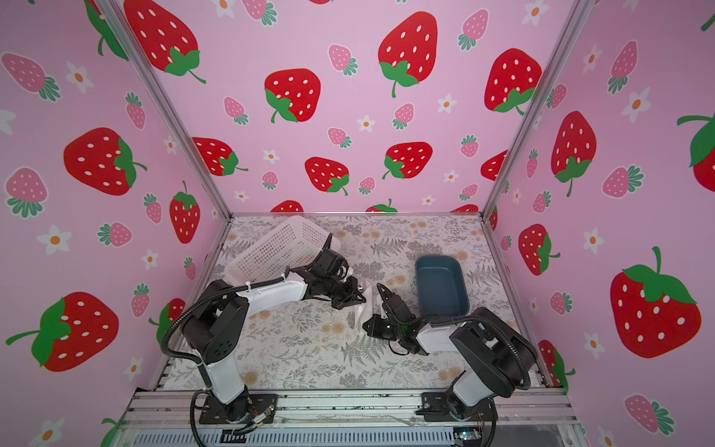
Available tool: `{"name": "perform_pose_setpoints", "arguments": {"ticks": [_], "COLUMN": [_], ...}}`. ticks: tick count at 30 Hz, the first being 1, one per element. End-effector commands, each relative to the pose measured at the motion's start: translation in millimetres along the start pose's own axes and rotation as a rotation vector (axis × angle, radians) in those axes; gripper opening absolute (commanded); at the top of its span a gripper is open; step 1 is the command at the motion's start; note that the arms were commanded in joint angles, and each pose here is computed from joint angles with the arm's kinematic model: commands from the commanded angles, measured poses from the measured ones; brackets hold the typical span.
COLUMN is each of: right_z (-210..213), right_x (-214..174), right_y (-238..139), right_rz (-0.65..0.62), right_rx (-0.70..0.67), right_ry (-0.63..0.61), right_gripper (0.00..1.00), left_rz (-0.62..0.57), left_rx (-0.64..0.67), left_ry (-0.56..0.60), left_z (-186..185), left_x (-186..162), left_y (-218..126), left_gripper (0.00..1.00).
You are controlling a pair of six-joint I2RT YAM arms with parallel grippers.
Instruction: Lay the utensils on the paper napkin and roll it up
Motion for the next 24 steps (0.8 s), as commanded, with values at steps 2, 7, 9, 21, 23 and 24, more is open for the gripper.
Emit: {"name": "perform_pose_setpoints", "arguments": {"ticks": [2, 7, 9, 21, 23, 24], "right_z": [-18.9, -19.9, -19.5, -19.7, -14.9, -12.5], "right_x": [-9.0, -9.0, -8.8, -9.7, -8.0, -6.6], "right_y": [-0.4, -0.2, 0.1, 0.0, -2.3, -3.9], "right_rz": [0.029, 0.029, 0.029, 0.033, 0.026, 0.018], "right_rx": [-0.07, -0.068, -0.067, -0.046, -0.019, -0.006], "right_ry": [0.021, 0.026, 0.023, 0.027, 0.022, 0.022], "right_gripper": [0.1, 0.09, 0.1, 0.09, 0.1, 0.1], "left_rz": [-0.008, -0.011, -0.014, 0.014, 0.014, 0.013], "left_rx": [-0.04, -0.042, -0.047, -0.063, -0.06, -0.056], "left_ry": [0.025, 0.028, 0.027, 0.019, 0.017, 0.015], "left_z": [-21.8, -28.7, -31.6, -33.4, -32.6, -31.6], "left_x": [5.2, 6.8, 8.3, 9.2, 9.3, 9.0], "left_y": [3.3, 9.8, 12.9, 25.0, 25.0, 25.2], "left_gripper": [0.04, 0.05, 0.05, 0.04, 0.05, 0.04]}}
Point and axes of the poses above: each gripper's point midway between its finger pads, its own y axis out along the fingers, its own z axis along the line the jaws close on, x = y × z, the point moved 8 cm from there along -y, back along the fingers, and after that the axes turned 7 degrees about y, right-handed, at the moved point
